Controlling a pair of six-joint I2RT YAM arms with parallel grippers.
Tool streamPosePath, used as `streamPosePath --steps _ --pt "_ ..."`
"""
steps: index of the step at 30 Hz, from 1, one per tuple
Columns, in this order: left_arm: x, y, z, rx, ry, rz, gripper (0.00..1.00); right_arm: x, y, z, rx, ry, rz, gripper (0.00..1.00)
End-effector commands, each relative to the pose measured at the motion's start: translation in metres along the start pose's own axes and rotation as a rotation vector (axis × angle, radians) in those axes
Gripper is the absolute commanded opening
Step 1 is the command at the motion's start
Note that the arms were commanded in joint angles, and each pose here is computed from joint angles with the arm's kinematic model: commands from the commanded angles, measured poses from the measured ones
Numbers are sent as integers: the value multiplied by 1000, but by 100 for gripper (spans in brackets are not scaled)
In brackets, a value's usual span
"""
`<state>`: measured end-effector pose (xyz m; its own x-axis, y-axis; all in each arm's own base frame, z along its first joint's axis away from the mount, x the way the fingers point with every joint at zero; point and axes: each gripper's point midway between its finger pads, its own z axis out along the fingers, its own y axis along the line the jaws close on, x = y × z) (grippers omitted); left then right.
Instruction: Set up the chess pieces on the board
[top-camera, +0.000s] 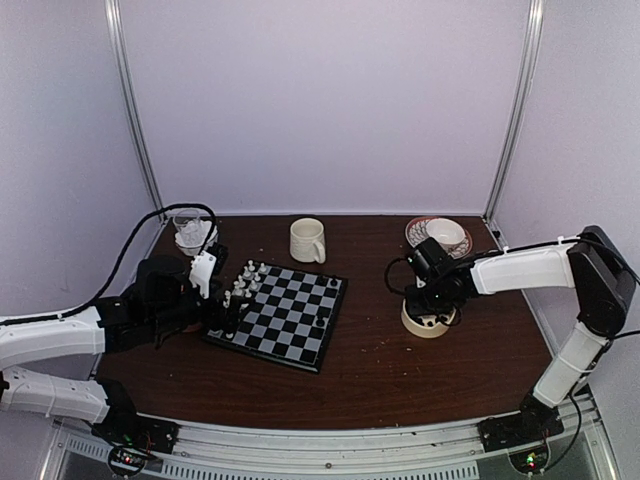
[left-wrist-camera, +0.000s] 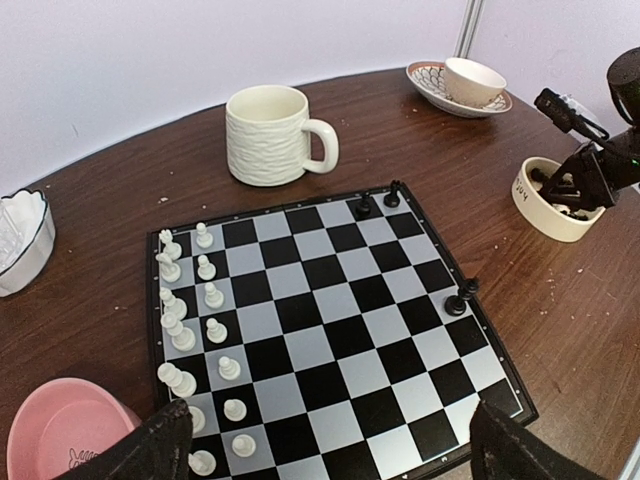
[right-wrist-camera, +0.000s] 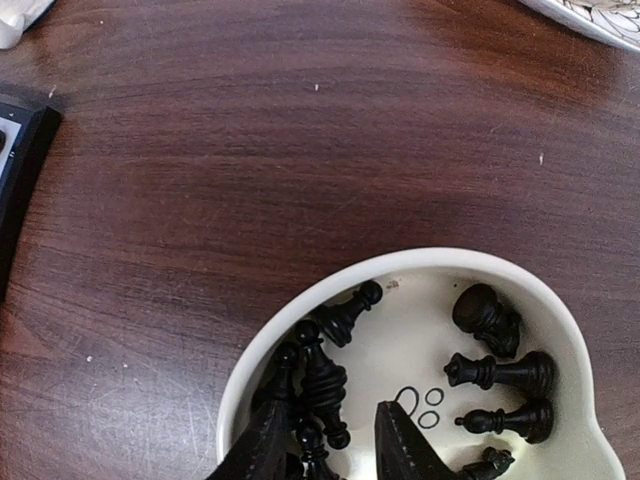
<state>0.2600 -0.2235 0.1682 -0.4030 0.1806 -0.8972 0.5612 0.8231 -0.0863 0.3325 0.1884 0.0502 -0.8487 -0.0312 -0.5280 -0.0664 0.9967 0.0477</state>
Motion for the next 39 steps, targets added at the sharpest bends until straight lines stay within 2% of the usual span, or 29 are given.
streamPosePath --steps 1,19,28,34,39 --pt "-17 -1 -2 5 -44 2 97 -3 -1 7 11 9 17 33" --pt "-18 -3 -3 13 -40 1 96 4 -2 22 2 50 50 29" --pt "-18 -3 -4 16 -49 1 96 -15 -15 -8 5 -88 81 20" --pt "-18 -4 -3 22 -45 0 96 -22 -15 -23 -27 -142 87 20" --pt "-18 -5 -3 28 -42 3 96 -21 -12 -20 -33 -126 80 21"
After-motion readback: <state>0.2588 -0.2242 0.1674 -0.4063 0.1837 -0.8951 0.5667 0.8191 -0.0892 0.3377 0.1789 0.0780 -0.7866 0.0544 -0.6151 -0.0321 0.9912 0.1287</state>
